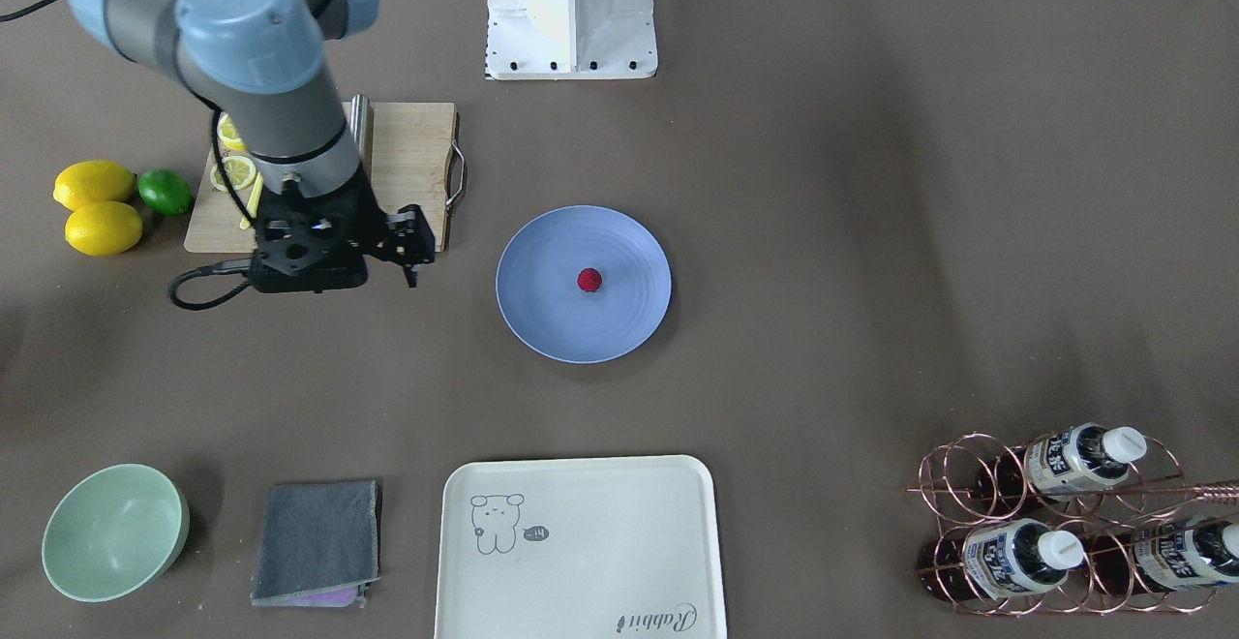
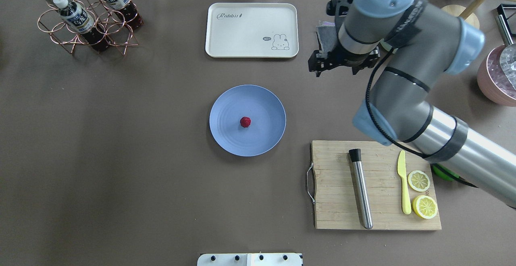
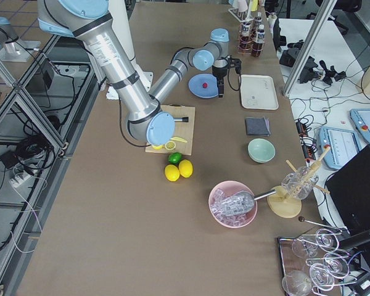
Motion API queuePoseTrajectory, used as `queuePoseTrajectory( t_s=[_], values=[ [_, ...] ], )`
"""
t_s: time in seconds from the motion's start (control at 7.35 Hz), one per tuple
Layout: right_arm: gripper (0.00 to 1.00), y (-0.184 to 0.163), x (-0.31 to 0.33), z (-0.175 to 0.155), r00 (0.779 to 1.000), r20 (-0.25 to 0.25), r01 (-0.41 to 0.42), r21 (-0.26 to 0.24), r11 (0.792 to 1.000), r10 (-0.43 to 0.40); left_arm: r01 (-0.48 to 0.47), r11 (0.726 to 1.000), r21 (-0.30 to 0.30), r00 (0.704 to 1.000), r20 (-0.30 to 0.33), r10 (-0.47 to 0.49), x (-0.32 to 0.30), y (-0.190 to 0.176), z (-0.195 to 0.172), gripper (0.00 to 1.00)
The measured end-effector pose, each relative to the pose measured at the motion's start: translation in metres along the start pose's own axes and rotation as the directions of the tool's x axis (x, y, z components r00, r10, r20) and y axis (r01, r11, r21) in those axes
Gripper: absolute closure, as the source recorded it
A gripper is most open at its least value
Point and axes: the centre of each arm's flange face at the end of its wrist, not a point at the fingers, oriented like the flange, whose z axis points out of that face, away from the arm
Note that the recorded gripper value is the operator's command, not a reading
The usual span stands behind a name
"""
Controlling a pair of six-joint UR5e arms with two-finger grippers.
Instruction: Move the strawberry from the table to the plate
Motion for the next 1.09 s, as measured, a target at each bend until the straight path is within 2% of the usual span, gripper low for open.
queuePoseTrajectory(
  t_s=[0.41,0.68,0.82,1.09],
  values=[
    [0.0,-0.011,0.201,-0.022,0.983,-0.075,0.165,-0.035,0.986,-0.167,-0.004,1.0,0.003,1.0,0.0,0.004,0.001,-0.001,-0.001,0.02],
    [0.0,0.011,0.329,-0.031,0.96,-0.121,0.245,-0.086,0.966,-0.254,-0.005,1.0,0.004,1.0,0.0,0.005,0.001,-0.001,-0.001,0.02],
    [0.0,0.03,0.383,-0.033,0.954,-0.138,0.252,-0.113,0.961,-0.266,-0.004,1.0,0.003,1.0,0.0,0.004,0.001,-0.001,-0.001,0.02],
    [0.0,0.078,0.47,-0.033,0.965,-0.144,0.196,-0.159,0.968,-0.22,-0.004,1.0,0.003,1.0,0.0,0.004,0.001,-0.001,-0.001,0.02]
  ],
)
